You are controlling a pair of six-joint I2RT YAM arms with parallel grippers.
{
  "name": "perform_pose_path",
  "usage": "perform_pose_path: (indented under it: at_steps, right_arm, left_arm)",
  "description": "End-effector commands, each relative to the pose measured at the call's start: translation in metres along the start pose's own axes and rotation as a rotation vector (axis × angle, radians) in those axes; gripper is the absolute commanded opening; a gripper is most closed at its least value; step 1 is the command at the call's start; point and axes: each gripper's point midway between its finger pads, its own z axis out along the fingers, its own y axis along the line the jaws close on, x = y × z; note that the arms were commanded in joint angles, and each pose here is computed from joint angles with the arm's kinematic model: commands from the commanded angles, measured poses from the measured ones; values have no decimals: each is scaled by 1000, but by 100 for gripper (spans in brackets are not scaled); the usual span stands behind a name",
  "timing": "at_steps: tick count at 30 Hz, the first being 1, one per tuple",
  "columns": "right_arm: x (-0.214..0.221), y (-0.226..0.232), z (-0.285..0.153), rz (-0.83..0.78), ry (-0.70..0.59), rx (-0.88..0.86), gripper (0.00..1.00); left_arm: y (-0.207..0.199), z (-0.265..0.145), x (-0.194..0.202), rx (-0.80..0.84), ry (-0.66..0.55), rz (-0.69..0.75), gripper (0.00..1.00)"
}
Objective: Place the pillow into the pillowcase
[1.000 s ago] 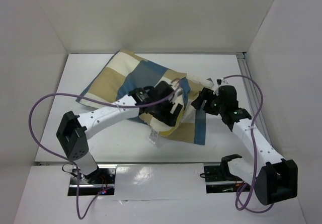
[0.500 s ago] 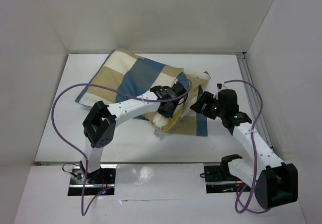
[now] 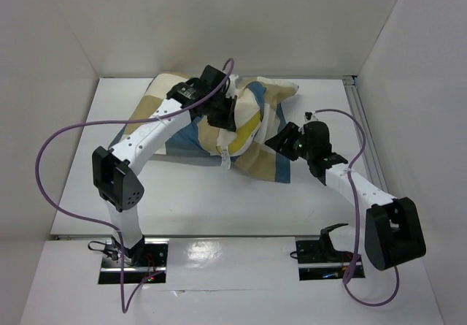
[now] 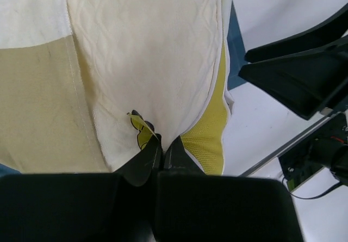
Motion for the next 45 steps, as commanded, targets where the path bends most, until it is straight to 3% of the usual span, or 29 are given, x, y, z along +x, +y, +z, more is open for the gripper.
perform_pose_path:
  at_steps: [1, 8, 15, 21, 30, 37, 42, 44, 45]
  right_arm:
    - [-42, 54, 9, -20, -137, -138, 59]
    - [-34, 81, 27, -51, -128, -152, 55]
    - [-30, 74, 55, 6, -114, -104, 47]
    - [-33, 82, 73, 11, -110, -145, 47]
    - [-39, 97, 63, 10, -149, -192, 57]
    - [-44, 118, 72, -5, -139, -254, 56]
    - [-59, 123, 79, -5, -204, -266, 59]
    - [-61, 120, 89, -16, -218, -263, 45]
    - [-64, 124, 91, -18, -227, -275, 30]
  left_arm:
    - [-18, -36, -33, 124, -109, 35, 0]
    - [-16, -46, -46, 155, -132, 23, 0]
    - [-16, -54, -55, 174, -157, 10, 0]
    - [-16, -58, -58, 188, -163, 9, 0]
    - [-15, -55, -56, 186, -155, 6, 0]
    - [-15, -53, -53, 192, -144, 4, 0]
    - [-15, -50, -51, 199, -132, 2, 0]
    - [-15, -50, -51, 199, -132, 2, 0]
    - [-15, -50, -51, 199, -132, 2, 0]
